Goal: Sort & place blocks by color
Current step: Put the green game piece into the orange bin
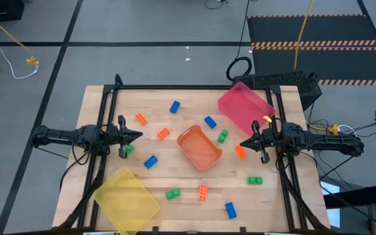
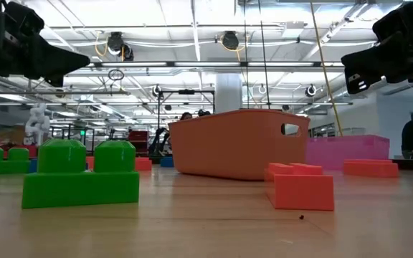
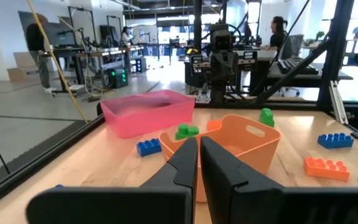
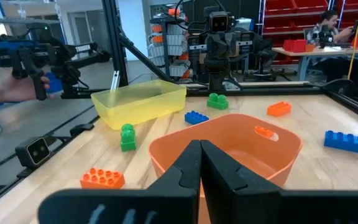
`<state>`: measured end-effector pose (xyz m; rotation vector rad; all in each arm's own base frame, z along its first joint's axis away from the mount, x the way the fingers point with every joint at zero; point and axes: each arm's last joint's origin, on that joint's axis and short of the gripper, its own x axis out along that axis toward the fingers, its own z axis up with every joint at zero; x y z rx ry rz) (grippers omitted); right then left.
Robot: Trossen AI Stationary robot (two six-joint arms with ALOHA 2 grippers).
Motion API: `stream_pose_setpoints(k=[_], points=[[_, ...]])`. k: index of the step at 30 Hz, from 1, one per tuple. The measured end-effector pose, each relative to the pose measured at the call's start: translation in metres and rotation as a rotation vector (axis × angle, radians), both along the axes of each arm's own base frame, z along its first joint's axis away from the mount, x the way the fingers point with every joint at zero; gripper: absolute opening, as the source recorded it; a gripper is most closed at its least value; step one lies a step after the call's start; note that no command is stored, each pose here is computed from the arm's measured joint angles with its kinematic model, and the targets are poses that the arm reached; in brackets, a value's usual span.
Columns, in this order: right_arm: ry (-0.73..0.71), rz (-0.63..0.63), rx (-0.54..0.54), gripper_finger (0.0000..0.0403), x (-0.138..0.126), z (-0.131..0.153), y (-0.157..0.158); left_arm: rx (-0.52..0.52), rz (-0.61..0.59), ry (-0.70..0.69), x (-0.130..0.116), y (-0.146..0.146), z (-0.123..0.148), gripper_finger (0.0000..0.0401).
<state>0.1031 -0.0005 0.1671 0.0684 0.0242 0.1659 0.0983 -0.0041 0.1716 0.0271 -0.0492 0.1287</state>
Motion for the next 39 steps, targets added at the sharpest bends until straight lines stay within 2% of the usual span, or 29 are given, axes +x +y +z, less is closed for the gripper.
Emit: stream_pose_setpoints(k=[5,8,13,15,19,21,23,25,32,36,39], points=[[-0.013,0.002,-0.077,0.0004,0.000,0.000,0.000,-0.015,-0.001,-0.009,0.000,0.000,0.001,0.0024],[-0.014,0.001,-0.083,0.0004,0.000,0.000,0.000,-0.023,-0.002,-0.018,0.000,0.000,0.001,0.0024],[-0.022,0.001,-0.085,0.0004,0.000,0.001,0.000,-0.124,-0.030,-0.053,0.000,-0.001,0.004,0.0024],[-0.020,0.001,-0.075,0.0004,0.000,0.001,0.000,-0.102,-0.020,-0.056,0.000,0.000,0.005,0.0024],[-0.002,0.000,0.035,0.0004,0.000,0.001,0.000,0.028,0.167,-0.116,-0.003,0.006,0.013,0.0024],[0.009,-0.002,0.097,0.0004,0.000,0.001,0.000,0.017,0.312,-0.144,-0.005,0.010,0.016,0.0024],[0.011,-0.002,0.111,0.0004,0.000,0.001,0.000,-0.008,0.470,-0.149,-0.007,0.015,0.017,0.0024],[0.009,-0.001,0.097,0.0004,0.000,0.001,0.000,-0.025,0.535,-0.122,-0.008,0.017,0.014,0.0024],[0.001,-0.001,0.046,0.0004,0.000,0.001,0.000,-0.109,0.516,-0.001,-0.002,0.016,0.003,0.0027],[0.001,-0.001,0.045,0.0004,0.000,0.001,0.000,-0.187,0.542,0.156,0.002,0.015,0.010,0.0048],[0.001,-0.001,0.045,0.0004,0.000,0.001,0.000,-0.217,0.581,0.299,0.007,0.015,0.025,0.0068]])
